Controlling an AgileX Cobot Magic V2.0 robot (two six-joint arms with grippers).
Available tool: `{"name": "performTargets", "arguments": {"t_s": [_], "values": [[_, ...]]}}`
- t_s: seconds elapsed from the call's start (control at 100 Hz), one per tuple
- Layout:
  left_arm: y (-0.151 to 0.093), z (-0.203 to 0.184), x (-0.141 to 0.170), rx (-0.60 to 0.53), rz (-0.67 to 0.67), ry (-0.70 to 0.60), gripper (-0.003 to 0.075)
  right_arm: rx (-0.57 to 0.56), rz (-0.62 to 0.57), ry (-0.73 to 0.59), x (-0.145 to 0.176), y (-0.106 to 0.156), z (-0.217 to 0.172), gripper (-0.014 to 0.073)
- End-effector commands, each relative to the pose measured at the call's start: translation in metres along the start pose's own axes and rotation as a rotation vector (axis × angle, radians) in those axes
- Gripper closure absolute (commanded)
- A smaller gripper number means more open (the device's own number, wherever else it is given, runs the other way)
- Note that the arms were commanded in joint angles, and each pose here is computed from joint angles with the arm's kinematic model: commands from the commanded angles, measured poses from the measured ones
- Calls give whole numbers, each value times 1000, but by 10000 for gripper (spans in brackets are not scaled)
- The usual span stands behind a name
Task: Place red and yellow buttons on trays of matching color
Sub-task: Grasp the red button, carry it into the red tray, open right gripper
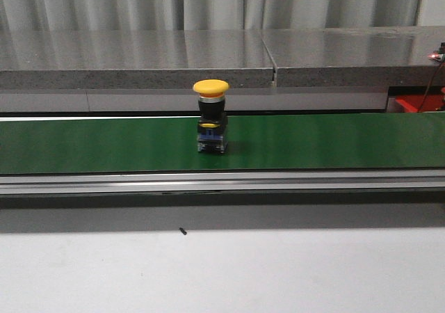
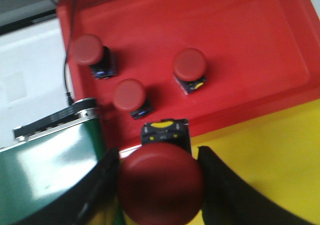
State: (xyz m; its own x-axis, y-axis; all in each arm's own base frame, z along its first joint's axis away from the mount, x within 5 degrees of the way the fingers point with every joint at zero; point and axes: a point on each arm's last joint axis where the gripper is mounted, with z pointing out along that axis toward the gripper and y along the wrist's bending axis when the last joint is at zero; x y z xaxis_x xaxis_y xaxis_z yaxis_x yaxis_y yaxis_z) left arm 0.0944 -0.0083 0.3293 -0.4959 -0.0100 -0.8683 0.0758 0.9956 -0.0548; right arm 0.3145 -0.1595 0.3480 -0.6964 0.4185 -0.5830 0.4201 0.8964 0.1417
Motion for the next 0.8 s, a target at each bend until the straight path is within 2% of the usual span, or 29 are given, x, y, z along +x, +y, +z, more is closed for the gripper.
{"name": "performTargets", "arguments": {"t_s": [0.0,0.21,0.33,0.79], "values": [[-1,-5,-14,9,-13,-98,741,18,56,-109,-15,-15,-7,608],[-1,-5,-14,9,-13,-98,741,71,189,-120,-19,-55,29,608],[-1,-5,-14,9,-13,-98,741,93,221,-137,-21,-71,42,608],[-1,-5,-14,9,-13,-98,741,66,226,-68,-56,-87,96,608]]}}
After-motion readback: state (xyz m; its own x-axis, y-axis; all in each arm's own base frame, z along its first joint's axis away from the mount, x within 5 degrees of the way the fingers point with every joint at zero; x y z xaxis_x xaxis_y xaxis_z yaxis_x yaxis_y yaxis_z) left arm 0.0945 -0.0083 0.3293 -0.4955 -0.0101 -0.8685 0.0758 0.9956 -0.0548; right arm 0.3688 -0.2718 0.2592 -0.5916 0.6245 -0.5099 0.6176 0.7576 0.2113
